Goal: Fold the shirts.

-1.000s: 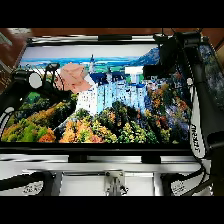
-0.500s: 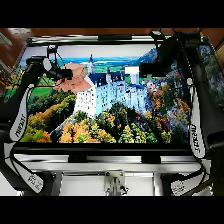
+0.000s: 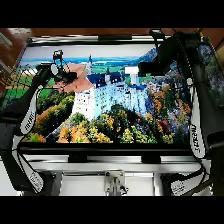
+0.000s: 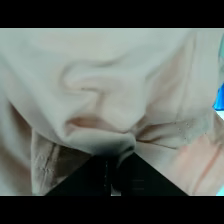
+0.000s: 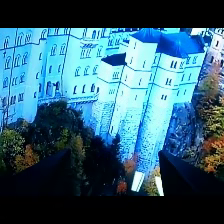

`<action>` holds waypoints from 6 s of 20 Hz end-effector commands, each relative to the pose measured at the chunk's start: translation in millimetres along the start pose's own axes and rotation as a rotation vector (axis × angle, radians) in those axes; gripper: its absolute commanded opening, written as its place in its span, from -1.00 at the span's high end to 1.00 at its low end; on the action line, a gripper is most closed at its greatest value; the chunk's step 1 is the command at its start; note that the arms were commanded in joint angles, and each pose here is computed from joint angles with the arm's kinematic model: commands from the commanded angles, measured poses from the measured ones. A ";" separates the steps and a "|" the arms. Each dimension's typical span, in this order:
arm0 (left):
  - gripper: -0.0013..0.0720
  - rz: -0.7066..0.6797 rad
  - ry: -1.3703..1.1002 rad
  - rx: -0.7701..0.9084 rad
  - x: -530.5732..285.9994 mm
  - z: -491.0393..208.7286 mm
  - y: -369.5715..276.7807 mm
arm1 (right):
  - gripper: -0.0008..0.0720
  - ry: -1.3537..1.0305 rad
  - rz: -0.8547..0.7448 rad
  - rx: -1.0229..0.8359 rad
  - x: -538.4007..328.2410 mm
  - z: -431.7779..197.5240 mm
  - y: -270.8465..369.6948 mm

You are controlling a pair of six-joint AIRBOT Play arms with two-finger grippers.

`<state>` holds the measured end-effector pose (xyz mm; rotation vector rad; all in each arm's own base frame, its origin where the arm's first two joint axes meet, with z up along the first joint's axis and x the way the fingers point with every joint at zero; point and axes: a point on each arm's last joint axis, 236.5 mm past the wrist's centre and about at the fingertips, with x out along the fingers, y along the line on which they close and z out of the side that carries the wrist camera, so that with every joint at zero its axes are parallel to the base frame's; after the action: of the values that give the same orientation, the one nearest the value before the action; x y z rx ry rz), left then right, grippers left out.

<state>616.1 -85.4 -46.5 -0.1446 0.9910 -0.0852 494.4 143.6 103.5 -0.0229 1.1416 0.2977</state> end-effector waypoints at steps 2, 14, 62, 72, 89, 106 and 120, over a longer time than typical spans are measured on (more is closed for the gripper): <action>0.88 -0.069 -0.067 0.112 -63.3 34.7 -38.0 | -0.84 -0.033 -0.013 -0.033 -11.3 6.3 -1.9; 0.88 -0.432 -0.240 0.532 -386.8 -45.8 -257.7 | -0.83 -0.712 -0.189 -0.004 -352.6 -21.0 -7.2; 0.87 -0.320 0.214 0.013 -71.4 -207.4 -176.2 | 0.14 0.405 0.280 0.017 72.6 -233.4 61.0; 0.88 -0.116 -0.424 0.358 -309.5 -0.4 -115.9 | 0.79 -0.454 -0.110 -0.260 -191.0 -55.2 14.0; 0.88 -0.096 -0.576 0.250 -509.2 -52.0 -58.7 | 0.79 -0.194 0.114 -0.083 -221.0 -167.8 56.2; 0.86 -0.062 -0.183 0.082 -201.8 -82.0 -59.9 | 0.76 -0.186 0.091 0.326 60.9 -104.1 13.3; -0.73 -0.090 0.458 -0.093 -242.3 -223.9 -21.5 | -0.54 0.113 -0.033 0.392 -18.9 -192.6 -142.2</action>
<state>351.7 -65.5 59.9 -0.1817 1.2791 -0.0597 393.8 -6.6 39.2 0.2035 1.1380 0.0158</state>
